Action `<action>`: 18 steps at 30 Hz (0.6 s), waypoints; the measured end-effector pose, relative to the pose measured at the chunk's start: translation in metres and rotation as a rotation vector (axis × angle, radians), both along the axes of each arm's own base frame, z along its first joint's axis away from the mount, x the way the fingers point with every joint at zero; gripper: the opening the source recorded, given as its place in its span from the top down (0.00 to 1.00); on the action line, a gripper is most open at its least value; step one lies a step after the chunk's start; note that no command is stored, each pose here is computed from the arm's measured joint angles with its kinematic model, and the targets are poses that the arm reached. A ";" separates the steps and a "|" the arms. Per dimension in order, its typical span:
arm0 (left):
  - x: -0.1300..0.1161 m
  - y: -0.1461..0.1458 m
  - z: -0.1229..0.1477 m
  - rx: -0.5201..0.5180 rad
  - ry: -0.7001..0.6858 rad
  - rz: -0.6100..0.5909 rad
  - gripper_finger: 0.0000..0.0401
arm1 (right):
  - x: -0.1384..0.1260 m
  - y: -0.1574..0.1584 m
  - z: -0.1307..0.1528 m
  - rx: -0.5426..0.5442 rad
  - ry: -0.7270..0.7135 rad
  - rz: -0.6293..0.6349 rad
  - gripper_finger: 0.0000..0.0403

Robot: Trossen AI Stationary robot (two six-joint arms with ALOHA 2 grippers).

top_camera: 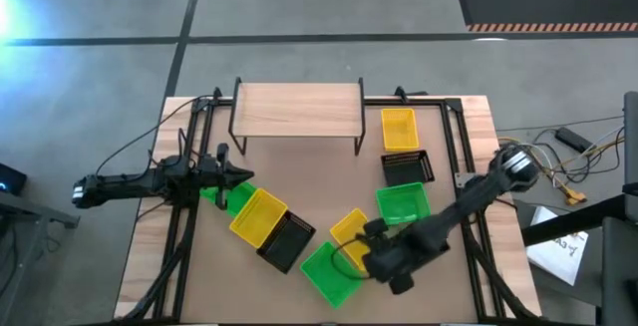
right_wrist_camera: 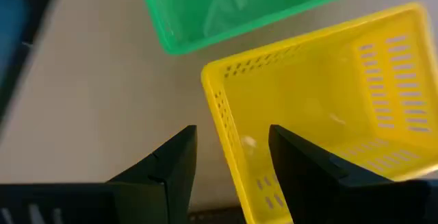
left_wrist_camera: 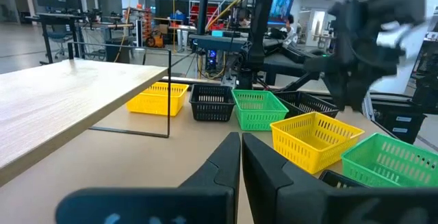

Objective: Stack baskets on shelf by color
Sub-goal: Put the bottom right yellow bin on the shelf

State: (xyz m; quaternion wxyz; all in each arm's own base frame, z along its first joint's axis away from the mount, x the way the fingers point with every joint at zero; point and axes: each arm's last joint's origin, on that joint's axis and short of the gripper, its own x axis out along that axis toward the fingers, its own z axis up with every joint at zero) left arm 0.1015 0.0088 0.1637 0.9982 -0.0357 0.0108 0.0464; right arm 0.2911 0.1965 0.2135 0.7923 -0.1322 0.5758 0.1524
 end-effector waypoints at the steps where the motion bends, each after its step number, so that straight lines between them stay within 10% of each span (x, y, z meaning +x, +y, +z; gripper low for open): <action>1: 0.000 0.000 0.000 0.000 0.000 -0.001 1.00 | 0.003 0.004 -0.008 -0.026 0.025 -0.008 0.58; 10: 0.000 0.000 0.000 0.000 0.000 -0.001 1.00 | 0.018 0.013 -0.045 -0.148 0.110 -0.080 0.79; 18: 0.000 0.000 0.000 0.000 0.000 0.000 1.00 | 0.026 -0.009 -0.020 -0.168 0.042 -0.152 0.97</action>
